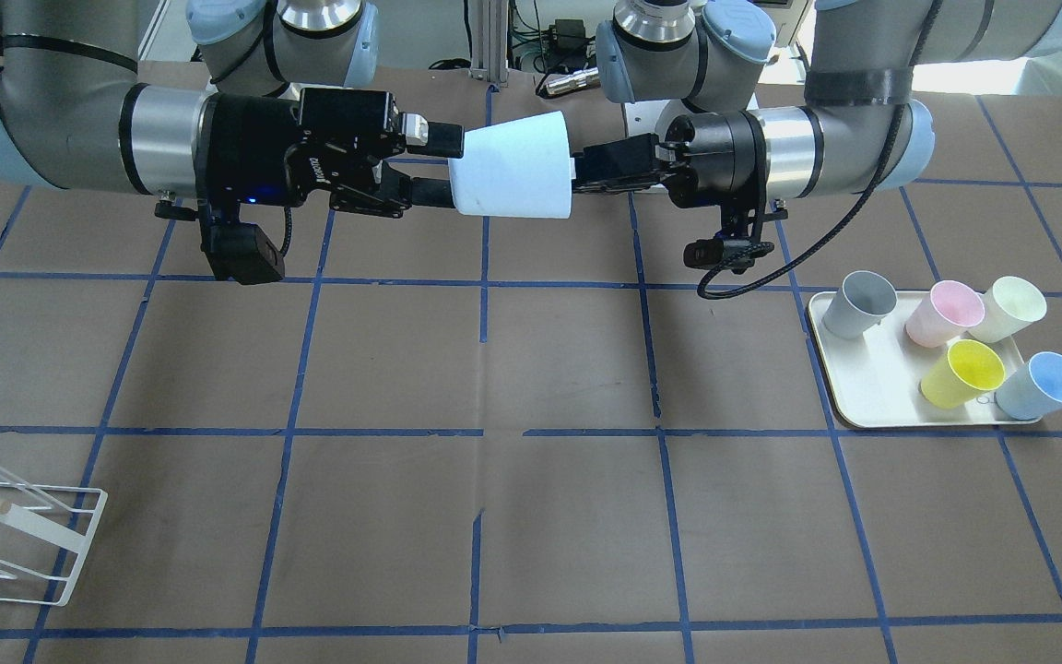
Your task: Transfer IKEA cup to right arm and place on rack
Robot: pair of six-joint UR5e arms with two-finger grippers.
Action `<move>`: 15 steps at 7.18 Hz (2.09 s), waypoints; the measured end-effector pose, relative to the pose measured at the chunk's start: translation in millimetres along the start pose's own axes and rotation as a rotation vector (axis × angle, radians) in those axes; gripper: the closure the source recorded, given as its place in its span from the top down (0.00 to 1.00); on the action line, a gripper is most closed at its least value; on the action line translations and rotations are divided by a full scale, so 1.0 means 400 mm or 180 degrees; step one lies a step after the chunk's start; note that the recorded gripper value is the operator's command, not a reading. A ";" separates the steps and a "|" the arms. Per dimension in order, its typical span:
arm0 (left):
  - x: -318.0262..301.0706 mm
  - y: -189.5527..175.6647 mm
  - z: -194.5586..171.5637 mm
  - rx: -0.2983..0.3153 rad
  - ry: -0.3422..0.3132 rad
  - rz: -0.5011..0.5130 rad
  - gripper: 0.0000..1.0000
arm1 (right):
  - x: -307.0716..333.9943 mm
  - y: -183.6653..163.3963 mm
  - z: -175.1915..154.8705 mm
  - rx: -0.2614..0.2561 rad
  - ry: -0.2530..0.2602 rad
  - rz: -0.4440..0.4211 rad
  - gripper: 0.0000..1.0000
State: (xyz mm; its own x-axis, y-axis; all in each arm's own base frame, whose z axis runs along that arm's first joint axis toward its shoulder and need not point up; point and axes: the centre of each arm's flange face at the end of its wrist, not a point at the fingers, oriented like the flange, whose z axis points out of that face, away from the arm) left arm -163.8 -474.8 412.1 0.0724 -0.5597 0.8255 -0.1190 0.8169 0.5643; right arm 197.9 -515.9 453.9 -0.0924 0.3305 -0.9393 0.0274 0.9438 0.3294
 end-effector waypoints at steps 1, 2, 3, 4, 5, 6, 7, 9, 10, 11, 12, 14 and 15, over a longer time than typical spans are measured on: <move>-0.001 0.001 0.011 -0.0012 0.0027 -0.0005 0.00 | 0.005 -0.004 0.007 -0.0017 0.0005 0.0009 0.98; -0.002 0.003 0.017 -0.0018 0.0036 -0.0007 0.00 | 0.007 -0.008 0.010 -0.0023 0.0006 0.0017 0.97; -0.002 0.005 0.019 -0.0021 0.0039 -0.0003 0.00 | 0.005 -0.010 0.011 -0.0023 0.0005 0.0021 0.97; 0.000 0.008 0.019 -0.0021 0.0041 0.0005 0.00 | 0.000 -0.011 0.011 -0.0019 -0.0006 0.0029 0.97; 0.000 0.010 0.019 -0.0021 0.0041 0.0011 0.00 | -0.004 -0.010 0.011 -0.0013 -0.0023 0.0046 0.96; 0.001 0.011 0.019 -0.0021 0.0042 0.0012 0.00 | -0.008 -0.007 0.011 -0.0010 -0.0031 0.0048 0.95; 0.001 0.012 0.019 -0.0021 0.0042 0.0014 0.00 | -0.012 -0.003 0.011 -0.0009 -0.0034 0.0041 0.92; 0.003 0.016 0.020 -0.0021 0.0045 0.0020 0.00 | -0.015 0.000 0.010 -0.0005 -0.0039 0.0036 0.71; 0.004 0.017 0.019 -0.0019 0.0047 0.0024 0.00 | -0.015 0.000 0.010 -0.0005 -0.0040 0.0035 0.66; 0.006 0.019 0.018 -0.0018 0.0047 0.0030 0.00 | -0.017 0.000 0.010 -0.0003 -0.0041 0.0030 0.59; 0.007 0.021 0.018 -0.0017 0.0049 0.0036 0.00 | -0.019 0.001 0.009 0.0001 -0.0051 0.0027 0.53; 0.009 0.024 0.018 -0.0017 0.0048 0.0035 0.58 | -0.024 0.002 0.010 0.0011 -0.0088 0.0025 0.48; 0.009 0.025 0.017 -0.0015 0.0048 0.0016 0.89 | -0.026 0.002 0.010 0.0014 -0.0094 0.0020 0.48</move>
State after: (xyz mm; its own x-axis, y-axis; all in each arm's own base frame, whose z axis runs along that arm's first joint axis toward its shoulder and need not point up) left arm -171.5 -469.4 420.6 0.0868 -0.5535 0.8283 -0.1146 0.8203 0.5603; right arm 202.7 -518.6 463.5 -0.0628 0.3363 -0.9396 0.0322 0.9417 0.3349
